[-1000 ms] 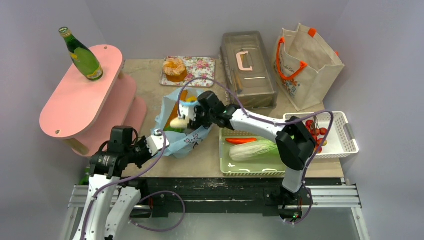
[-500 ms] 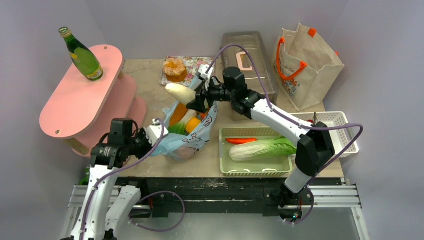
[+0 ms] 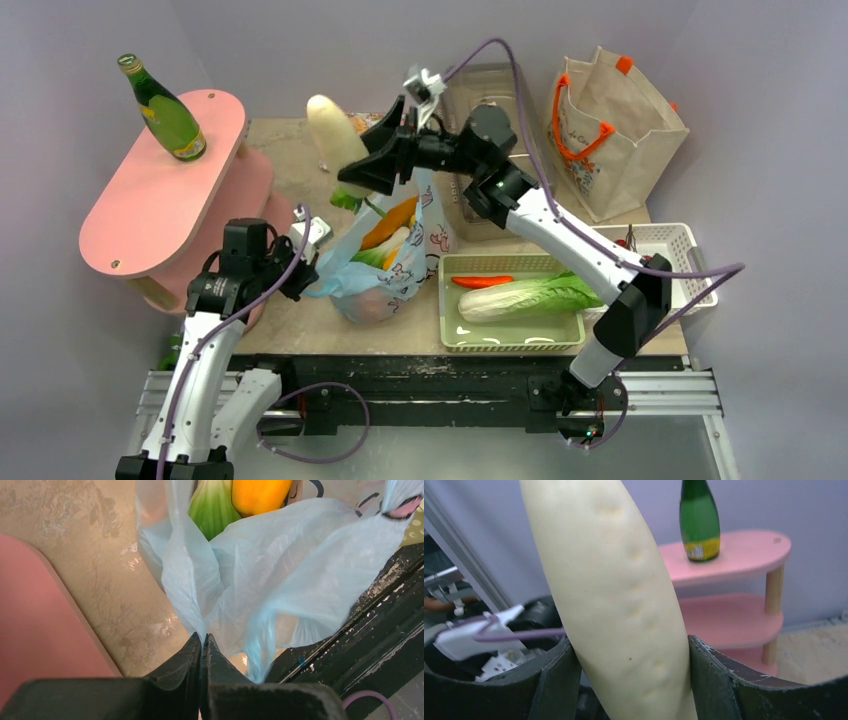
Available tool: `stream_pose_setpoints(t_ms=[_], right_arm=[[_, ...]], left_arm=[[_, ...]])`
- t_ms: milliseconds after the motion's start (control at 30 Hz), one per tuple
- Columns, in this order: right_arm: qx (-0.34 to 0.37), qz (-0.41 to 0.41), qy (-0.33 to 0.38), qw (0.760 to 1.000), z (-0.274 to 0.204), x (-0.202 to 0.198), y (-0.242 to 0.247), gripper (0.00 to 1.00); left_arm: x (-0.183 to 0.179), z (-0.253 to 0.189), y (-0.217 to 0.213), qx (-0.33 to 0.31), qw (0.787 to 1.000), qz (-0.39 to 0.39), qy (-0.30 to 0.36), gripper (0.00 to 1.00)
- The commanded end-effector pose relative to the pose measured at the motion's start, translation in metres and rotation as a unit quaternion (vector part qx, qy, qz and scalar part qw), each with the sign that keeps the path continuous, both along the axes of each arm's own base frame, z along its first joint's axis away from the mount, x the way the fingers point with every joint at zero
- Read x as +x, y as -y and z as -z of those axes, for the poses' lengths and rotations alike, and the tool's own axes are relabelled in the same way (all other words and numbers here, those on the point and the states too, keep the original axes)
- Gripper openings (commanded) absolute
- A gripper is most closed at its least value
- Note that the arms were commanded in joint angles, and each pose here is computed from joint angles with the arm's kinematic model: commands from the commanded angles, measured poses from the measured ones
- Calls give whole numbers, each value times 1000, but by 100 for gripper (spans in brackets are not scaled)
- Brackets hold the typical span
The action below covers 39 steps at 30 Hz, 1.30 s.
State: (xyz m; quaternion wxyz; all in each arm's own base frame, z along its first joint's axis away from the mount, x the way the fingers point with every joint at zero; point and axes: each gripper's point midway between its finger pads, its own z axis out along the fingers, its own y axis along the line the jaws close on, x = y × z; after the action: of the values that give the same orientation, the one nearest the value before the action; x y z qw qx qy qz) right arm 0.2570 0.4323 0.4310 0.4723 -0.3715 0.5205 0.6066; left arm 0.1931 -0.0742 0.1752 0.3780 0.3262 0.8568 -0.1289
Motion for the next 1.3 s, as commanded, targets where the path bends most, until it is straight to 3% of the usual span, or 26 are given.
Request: stream_pose_setpoints(t_ms=[0,167,233,300,367,500,667,800,833,867,933,967,1067,1100,1200,1267], right_arm=[[167,4,68,984,-157,-50,62,0],[168,34,82,982,-172,-66,91,0],[97,68,110,987,-150,-62,101,0],[-23,125,134,983,-95,-42,114,0],[-177,186,163,953,-18,-20,142,0],[-421,240,171,858,118,3,217,0],[-564,254,142,773,210,15,266,0],[-610,222,148,746,265,8,282,0],[-621,219,150,737,275,7,287,4],[-636,213,148,727,285,5,292,14],[-664,207,133,706,296,5,301,44],[-666,206,126,706,294,6,300,57],[-634,207,113,737,260,10,280,80],[-597,195,101,772,240,6,261,94],[-466,173,92,863,163,0,206,99],[-402,147,93,899,128,-6,172,99]], left_arm=[[13,-12,6,-29,999,-14,16,0],[20,-11,6,-29,999,-19,10,0],[23,-14,3,-26,999,-28,14,0],[26,-19,1,-24,999,-34,25,0],[27,-27,1,-29,998,-40,37,0],[23,-47,9,-53,996,-24,66,0],[27,-64,11,-50,993,-5,108,0],[29,-75,11,-44,991,6,126,0],[28,-79,12,-45,990,11,131,0],[27,-82,14,-46,989,19,137,0],[21,-88,19,-52,987,42,147,0],[19,-89,22,-53,986,53,150,0],[8,-87,27,-48,982,91,158,0],[4,-86,28,-44,980,105,162,0],[-4,-82,30,-31,974,133,183,0],[-6,-79,29,-21,970,142,195,0]])
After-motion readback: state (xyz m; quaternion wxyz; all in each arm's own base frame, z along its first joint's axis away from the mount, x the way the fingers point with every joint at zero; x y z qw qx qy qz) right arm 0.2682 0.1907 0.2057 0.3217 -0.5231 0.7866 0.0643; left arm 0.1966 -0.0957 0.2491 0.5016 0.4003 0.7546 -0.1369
